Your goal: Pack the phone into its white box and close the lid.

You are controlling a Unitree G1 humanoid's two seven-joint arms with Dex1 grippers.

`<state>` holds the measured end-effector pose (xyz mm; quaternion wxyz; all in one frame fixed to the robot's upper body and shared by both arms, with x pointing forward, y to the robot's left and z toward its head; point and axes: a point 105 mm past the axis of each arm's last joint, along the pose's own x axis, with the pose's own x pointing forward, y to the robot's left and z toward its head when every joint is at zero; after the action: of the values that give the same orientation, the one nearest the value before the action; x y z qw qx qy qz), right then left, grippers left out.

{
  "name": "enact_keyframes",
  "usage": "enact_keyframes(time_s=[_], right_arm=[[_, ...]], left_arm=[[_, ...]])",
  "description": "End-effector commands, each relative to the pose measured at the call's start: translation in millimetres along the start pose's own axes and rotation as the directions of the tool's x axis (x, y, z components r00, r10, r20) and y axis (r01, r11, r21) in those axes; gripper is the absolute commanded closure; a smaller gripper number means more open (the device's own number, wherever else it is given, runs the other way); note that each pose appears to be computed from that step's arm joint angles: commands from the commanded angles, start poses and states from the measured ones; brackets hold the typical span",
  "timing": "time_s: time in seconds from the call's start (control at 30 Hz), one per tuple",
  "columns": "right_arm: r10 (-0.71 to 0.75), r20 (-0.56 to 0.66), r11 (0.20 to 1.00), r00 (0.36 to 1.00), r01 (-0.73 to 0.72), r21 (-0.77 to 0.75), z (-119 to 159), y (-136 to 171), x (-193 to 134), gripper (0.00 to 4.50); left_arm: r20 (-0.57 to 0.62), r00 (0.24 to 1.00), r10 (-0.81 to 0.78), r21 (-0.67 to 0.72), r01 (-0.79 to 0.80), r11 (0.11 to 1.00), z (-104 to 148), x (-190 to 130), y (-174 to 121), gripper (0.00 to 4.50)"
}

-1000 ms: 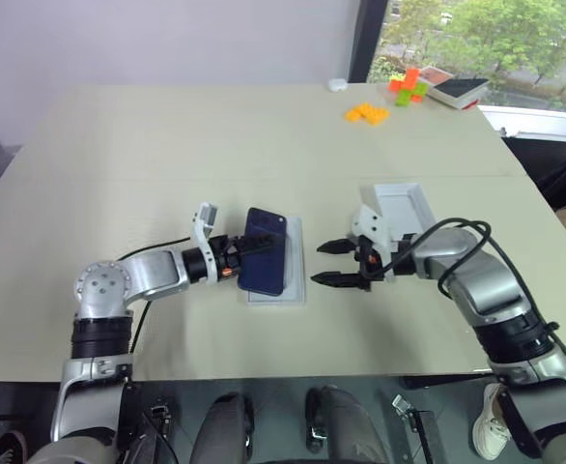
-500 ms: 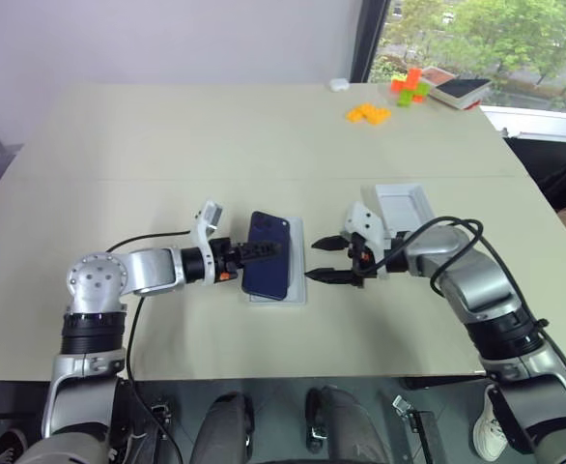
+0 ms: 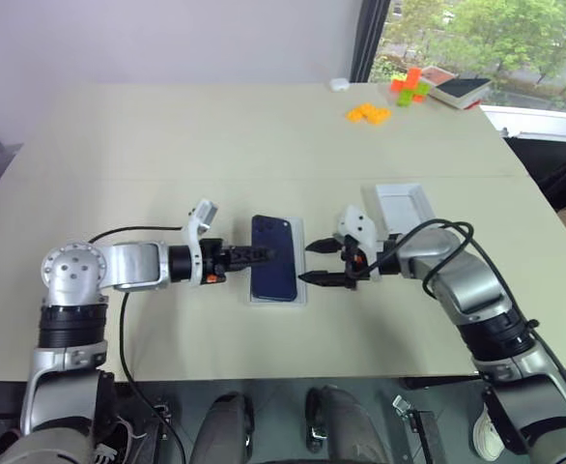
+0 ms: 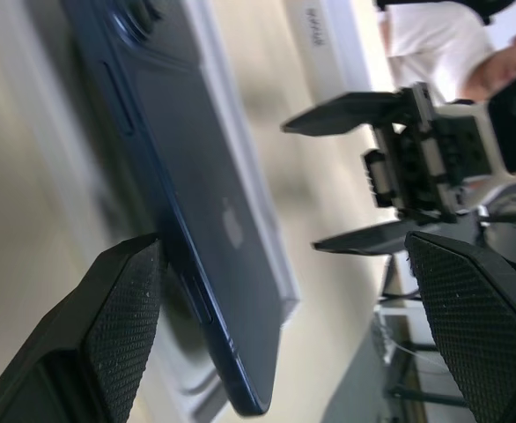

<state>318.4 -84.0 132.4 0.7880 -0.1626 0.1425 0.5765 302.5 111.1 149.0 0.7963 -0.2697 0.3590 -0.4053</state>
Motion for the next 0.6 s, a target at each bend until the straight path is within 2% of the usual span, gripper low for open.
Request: enact_keyframes(time_s=[0.03, 0.23, 0.3, 0.37, 0.47, 0.6], right_arm=[[-0.008, 0.029, 0.999, 1.000, 0.010, -0.050, 13.4, -2.3, -1.2, 1.12], [-0.009, 0.032, 0.998, 0.999, 0.011, -0.058, 13.8, -2.6, -0.5, 1.12], [-0.017, 0.047, 0.998, 0.999, 0.020, -0.054, 16.5, -4.4, -1.4, 1.12], [-0.031, 0.078, 0.998, 0.996, 0.036, -0.053, 22.3, -7.5, -2.9, 1.12], [-0.054, 0.143, 0.998, 0.988, 0.058, -0.023, 35.2, -12.5, -4.4, 1.12], [-0.071, 0.209, 0.997, 0.975, 0.072, 0.001, 48.7, -13.5, 1.7, 1.12]], left_arm=[[0.054, 0.998, -0.039, 0.043, 0.037, 0.998, 16.9, -7.3, -15.1, 0.04], [0.054, 0.999, -0.003, 0.052, 0.000, 0.999, 15.2, -13.4, -10.6, 0.04], [0.072, 0.997, 0.035, 0.107, -0.043, 0.993, 16.0, -15.8, -9.3, 0.04], [0.140, 0.989, 0.044, 0.128, -0.062, 0.990, 25.2, -21.8, -8.2, 0.04], [0.288, 0.956, 0.058, 0.268, -0.139, 0.953, 42.4, -37.9, -8.8, 0.04], [0.386, 0.921, 0.062, 0.405, -0.229, 0.885, 49.5, -57.5, 0.0, 0.04]])
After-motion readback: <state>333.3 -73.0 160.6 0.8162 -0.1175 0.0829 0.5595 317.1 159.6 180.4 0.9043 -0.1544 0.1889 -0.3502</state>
